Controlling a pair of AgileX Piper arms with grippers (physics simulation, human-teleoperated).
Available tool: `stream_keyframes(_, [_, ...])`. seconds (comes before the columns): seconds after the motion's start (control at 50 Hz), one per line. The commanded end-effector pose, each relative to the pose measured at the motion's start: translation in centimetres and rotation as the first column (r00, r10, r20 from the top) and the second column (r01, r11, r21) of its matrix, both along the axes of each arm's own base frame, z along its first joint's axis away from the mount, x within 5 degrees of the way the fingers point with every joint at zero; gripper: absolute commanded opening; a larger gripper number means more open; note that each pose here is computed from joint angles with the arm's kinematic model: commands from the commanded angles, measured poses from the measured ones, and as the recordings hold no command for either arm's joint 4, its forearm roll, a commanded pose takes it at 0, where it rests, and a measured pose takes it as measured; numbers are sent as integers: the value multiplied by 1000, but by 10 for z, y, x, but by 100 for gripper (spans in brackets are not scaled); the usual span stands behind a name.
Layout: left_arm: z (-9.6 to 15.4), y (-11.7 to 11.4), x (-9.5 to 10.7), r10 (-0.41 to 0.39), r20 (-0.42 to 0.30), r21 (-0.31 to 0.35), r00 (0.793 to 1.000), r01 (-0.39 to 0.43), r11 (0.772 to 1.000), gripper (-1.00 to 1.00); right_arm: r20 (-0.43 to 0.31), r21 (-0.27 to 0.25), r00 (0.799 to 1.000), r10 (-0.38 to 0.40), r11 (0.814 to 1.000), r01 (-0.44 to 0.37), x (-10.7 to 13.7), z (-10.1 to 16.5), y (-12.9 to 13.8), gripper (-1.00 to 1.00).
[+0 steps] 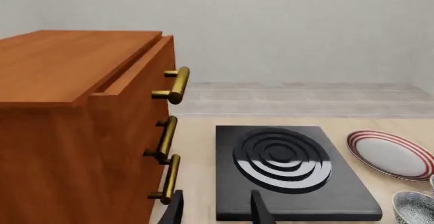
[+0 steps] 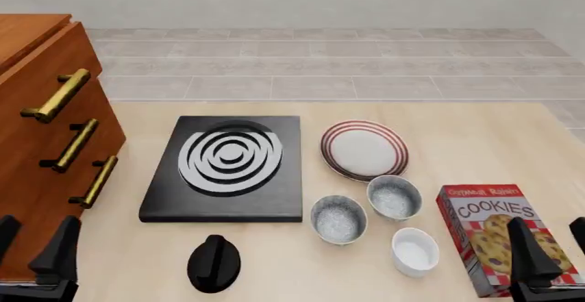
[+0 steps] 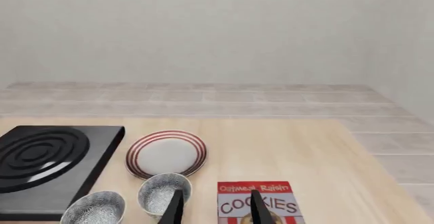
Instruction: Pick the akita bowl from table center and place it on the plate.
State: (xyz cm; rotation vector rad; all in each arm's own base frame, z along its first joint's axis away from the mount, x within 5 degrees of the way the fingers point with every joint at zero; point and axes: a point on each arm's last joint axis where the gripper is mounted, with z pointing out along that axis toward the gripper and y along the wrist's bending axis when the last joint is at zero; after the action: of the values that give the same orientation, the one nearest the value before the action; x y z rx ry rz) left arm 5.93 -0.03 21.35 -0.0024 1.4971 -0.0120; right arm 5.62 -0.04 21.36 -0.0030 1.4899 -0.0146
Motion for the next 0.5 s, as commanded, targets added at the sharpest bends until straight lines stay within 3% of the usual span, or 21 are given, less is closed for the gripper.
stream_keyframes(0.02, [1, 0, -2, 6, 12, 9, 1000, -7, 1000, 100, 8, 29, 1000, 3, 1000, -3, 0, 1, 0, 100])
stream_keyframes(0.14, [1, 0, -2, 6, 12, 9, 1000, -7, 1000, 100, 15, 15, 1000, 13, 1000, -13, -1, 8, 1, 100])
stream_keyframes(0.2, [1, 0, -2, 6, 12, 9, 1000, -6, 1000, 100, 10, -28, 1000, 25, 999, -25, -1, 11, 2, 100])
stream_keyframes(0.24, [1, 0, -2, 6, 12, 9, 1000, -6, 1000, 100, 25, 1, 1000, 18, 1000, -18, -3, 17, 1, 100])
stream_keyframes(0.32, [1, 0, -2, 6, 12, 9, 1000, -7, 1000, 100, 26, -4, 999, 24, 1000, -23, -5, 24, 1, 100])
stream_keyframes(0.36, [1, 0, -2, 6, 12, 9, 1000, -6, 1000, 100, 21, 24, 999, 42, 999, -42, -5, 28, 2, 100])
stream_keyframes(0.42, [1, 0, -2, 6, 12, 9, 1000, -6, 1000, 100, 27, 9, 998, 51, 999, -51, -8, 48, 2, 100])
stream_keyframes(0.5, [1, 0, -2, 6, 12, 9, 1000, -7, 1000, 100, 24, 33, 996, 87, 996, -88, -6, 68, 4, 100])
